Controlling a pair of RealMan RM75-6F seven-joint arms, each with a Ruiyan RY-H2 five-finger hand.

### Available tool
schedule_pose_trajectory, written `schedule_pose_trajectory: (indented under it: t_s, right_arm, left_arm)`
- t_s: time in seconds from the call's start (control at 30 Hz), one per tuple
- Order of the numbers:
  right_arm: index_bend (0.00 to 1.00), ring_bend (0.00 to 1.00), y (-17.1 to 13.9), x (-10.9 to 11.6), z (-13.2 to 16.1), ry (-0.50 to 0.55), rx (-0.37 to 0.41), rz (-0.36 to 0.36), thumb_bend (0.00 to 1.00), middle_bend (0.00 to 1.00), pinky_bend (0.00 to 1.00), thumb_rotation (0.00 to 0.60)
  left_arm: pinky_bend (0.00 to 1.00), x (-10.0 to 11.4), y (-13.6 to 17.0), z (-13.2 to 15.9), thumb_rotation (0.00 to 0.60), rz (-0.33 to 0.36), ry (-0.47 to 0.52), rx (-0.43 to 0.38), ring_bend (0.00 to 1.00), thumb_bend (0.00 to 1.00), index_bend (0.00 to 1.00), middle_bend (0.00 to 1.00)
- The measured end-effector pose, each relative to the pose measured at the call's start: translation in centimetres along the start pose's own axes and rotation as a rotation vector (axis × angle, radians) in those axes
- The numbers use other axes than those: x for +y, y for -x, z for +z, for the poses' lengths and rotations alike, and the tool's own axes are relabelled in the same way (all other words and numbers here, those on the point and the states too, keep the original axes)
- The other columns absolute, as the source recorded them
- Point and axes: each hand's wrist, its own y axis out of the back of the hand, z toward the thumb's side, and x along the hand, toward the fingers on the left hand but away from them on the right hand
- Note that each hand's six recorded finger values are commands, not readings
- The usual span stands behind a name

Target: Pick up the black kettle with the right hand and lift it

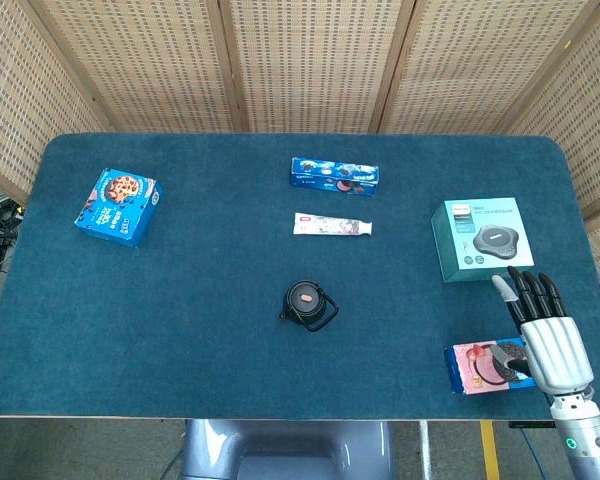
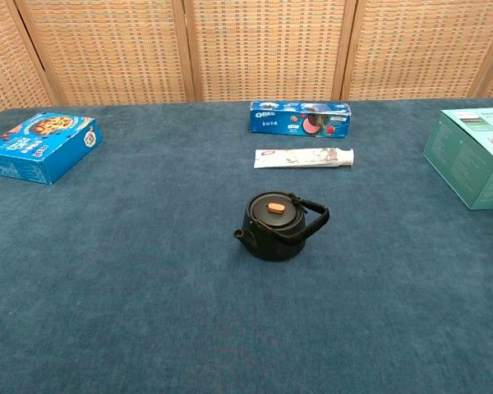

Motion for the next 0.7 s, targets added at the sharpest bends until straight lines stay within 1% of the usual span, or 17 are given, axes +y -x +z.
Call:
schedule_pose_trajectory:
  t_s: [0.17,0.33,0.47,0.57,0.67,0.7]
  right_arm:
    - [0.00,0.00,-0.1,-0.2,0.2,0.002,0.004,0.012,0.00,0.00,0.00,0.600]
    - [0.00,0.00,0.8,-1.0,1.2,0.030,0.053,0.059,0.00,0.00,0.00,0.600]
    - [0.00,0.00,2.4,-1.6,2.8,0.048,0.126,0.115,0.00,0.00,0.00,0.600]
    - [0.00,0.00,3.9,-2.0,4.6,0.073,0.188,0.169,0.00,0.00,0.00,0.600]
    - [0.02,0.01,5.5,-2.3,6.9,0.112,0.256,0.231,0.00,0.02,0.00,0.600]
    - [0.03,0.03,6.2,-2.3,8.0,0.126,0.286,0.254,0.00,0.05,0.00,0.600]
  left_arm:
    - [0.00,-0.2,-0.2,-0.2,0.600,-0.012,0.003,0.004,0.00,0.00,0.00,0.00]
    - [0.00,-0.6,-0.5,-0.1,0.600,-0.031,0.002,0.004,0.00,0.00,0.00,0.00]
    - [0.00,-0.8,-0.9,-0.1,0.600,-0.042,0.001,0.009,0.00,0.00,0.00,0.00]
    - [0.00,-0.9,-1.1,-0.2,0.600,-0.044,0.000,0.019,0.00,0.00,0.00,0.00]
    - [0.00,-1.0,-1.4,-0.4,0.600,-0.048,-0.005,0.030,0.00,0.00,0.00,0.00]
    - [0.00,-1.1,-1.5,-0.5,0.600,-0.051,-0.009,0.035,0.00,0.00,0.00,0.00]
